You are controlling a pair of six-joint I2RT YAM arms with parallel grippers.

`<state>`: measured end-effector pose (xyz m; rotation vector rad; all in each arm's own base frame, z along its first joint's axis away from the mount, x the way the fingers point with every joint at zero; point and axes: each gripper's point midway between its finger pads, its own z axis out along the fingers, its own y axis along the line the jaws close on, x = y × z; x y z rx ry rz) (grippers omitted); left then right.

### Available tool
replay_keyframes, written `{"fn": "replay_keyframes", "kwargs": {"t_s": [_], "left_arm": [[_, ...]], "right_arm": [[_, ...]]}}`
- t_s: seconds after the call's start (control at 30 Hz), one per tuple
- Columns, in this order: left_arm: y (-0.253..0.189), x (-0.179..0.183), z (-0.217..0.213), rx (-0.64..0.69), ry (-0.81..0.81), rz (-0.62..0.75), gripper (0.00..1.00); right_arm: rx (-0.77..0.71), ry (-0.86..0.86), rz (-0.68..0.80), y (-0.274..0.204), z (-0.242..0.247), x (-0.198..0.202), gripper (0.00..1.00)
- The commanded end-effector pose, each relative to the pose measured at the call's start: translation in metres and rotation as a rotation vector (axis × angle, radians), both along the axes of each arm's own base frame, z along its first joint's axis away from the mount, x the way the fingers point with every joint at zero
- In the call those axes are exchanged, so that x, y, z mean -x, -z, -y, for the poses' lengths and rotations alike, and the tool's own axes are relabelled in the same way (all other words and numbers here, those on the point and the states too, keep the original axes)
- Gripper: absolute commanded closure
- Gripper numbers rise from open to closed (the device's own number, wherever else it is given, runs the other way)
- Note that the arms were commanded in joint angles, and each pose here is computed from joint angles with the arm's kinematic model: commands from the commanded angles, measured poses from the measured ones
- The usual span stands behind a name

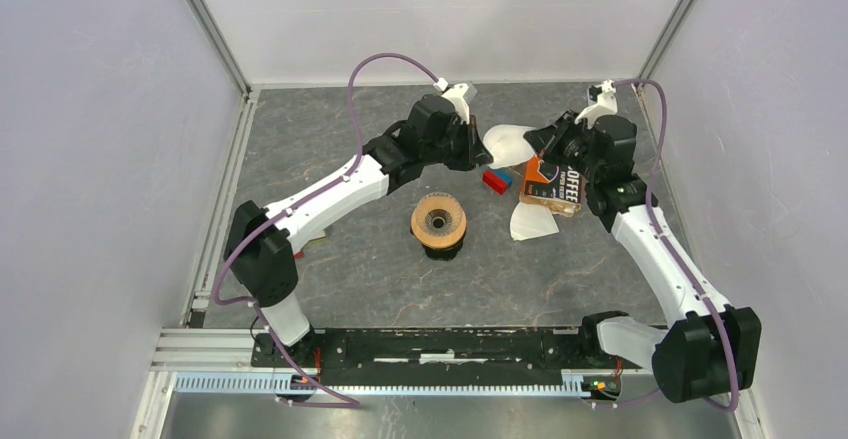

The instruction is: Place the coffee filter in the dripper

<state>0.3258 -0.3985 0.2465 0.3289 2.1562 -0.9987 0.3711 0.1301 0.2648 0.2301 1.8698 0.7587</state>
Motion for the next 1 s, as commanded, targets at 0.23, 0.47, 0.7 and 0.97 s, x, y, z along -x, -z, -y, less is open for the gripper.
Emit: {"fn": "replay_keyframes", "kwargs": {"t_s": [0.23, 0.47, 0.7, 0.97], "left_arm": [[-0.016, -0.012, 0.009, 0.001, 0.026, 0.059, 0.98], [-0.023, -0.011, 0.012, 0.013, 0.044, 0.071, 0.98], [-0.025, -0.007, 0.007, 0.01, 0.057, 0.095, 0.61], [-0.024, -0.01, 0.001, -0.008, 0.031, 0.119, 0.39]], "right_arm": [[0.057, -0.048, 0.131, -0.02, -0.007, 0.004, 1.0], [0.098, -0.028, 0.122, -0.011, -0.003, 0.004, 1.0], [0.11, -0.001, 0.133, -0.022, 0.002, 0.002, 1.0], [0.098, -0.002, 0.121, -0.019, 0.001, 0.002, 1.0]]}}
